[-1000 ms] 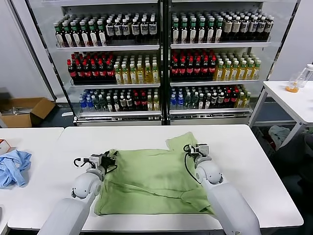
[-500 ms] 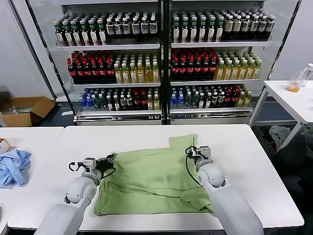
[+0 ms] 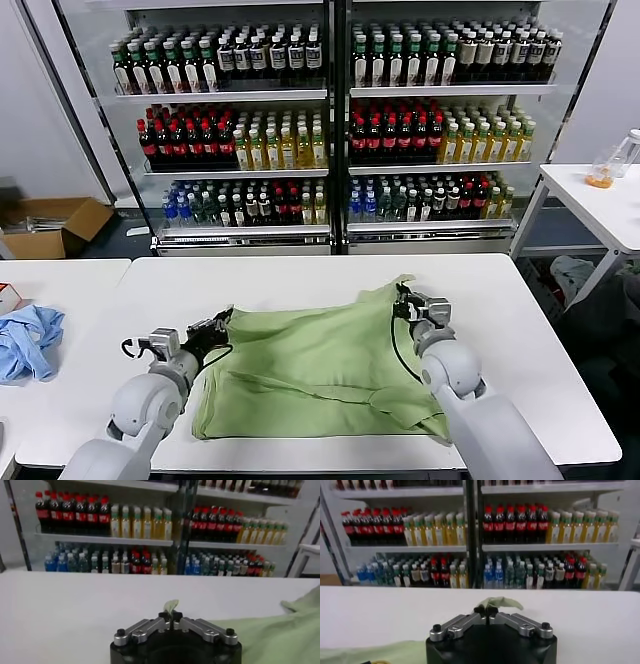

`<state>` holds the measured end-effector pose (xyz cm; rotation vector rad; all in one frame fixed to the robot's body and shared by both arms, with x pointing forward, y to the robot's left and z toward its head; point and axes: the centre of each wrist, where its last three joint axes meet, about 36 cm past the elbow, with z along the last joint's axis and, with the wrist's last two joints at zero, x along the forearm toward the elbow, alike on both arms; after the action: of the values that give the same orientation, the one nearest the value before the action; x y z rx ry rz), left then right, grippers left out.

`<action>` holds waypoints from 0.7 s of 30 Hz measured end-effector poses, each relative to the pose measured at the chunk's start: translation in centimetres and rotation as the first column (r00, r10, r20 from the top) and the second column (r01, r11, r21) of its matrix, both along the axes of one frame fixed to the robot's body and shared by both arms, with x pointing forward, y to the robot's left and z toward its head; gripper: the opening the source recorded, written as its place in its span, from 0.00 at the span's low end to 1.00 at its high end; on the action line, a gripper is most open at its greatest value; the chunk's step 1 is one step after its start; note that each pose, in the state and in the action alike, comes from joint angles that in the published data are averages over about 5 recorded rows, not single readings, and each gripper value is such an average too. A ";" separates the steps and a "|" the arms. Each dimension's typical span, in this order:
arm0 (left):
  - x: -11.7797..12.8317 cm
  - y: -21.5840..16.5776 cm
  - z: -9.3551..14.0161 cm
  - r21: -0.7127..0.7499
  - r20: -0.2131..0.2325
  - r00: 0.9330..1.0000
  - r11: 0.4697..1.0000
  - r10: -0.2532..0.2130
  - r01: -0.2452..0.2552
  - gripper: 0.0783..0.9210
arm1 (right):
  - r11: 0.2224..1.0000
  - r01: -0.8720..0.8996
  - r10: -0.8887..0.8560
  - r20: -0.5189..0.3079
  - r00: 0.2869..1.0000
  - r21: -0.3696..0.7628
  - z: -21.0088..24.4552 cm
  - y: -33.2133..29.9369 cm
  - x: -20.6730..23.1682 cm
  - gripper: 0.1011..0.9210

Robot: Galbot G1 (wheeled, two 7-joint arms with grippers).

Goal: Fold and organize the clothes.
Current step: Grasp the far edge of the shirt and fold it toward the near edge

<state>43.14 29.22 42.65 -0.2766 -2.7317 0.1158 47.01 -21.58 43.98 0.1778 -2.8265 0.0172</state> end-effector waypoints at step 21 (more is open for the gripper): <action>-6.7 0.4 0.4 0.029 -0.056 0.998 0.999 -0.023 0.025 0.01 | 1.000 0.026 -0.026 -0.024 0.999 0.001 0.1 -3.1 -12.0 0.01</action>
<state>36.41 29.58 43.02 -0.2934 -2.6714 0.0745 35.03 -24.72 44.08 0.1406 -2.8046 0.0078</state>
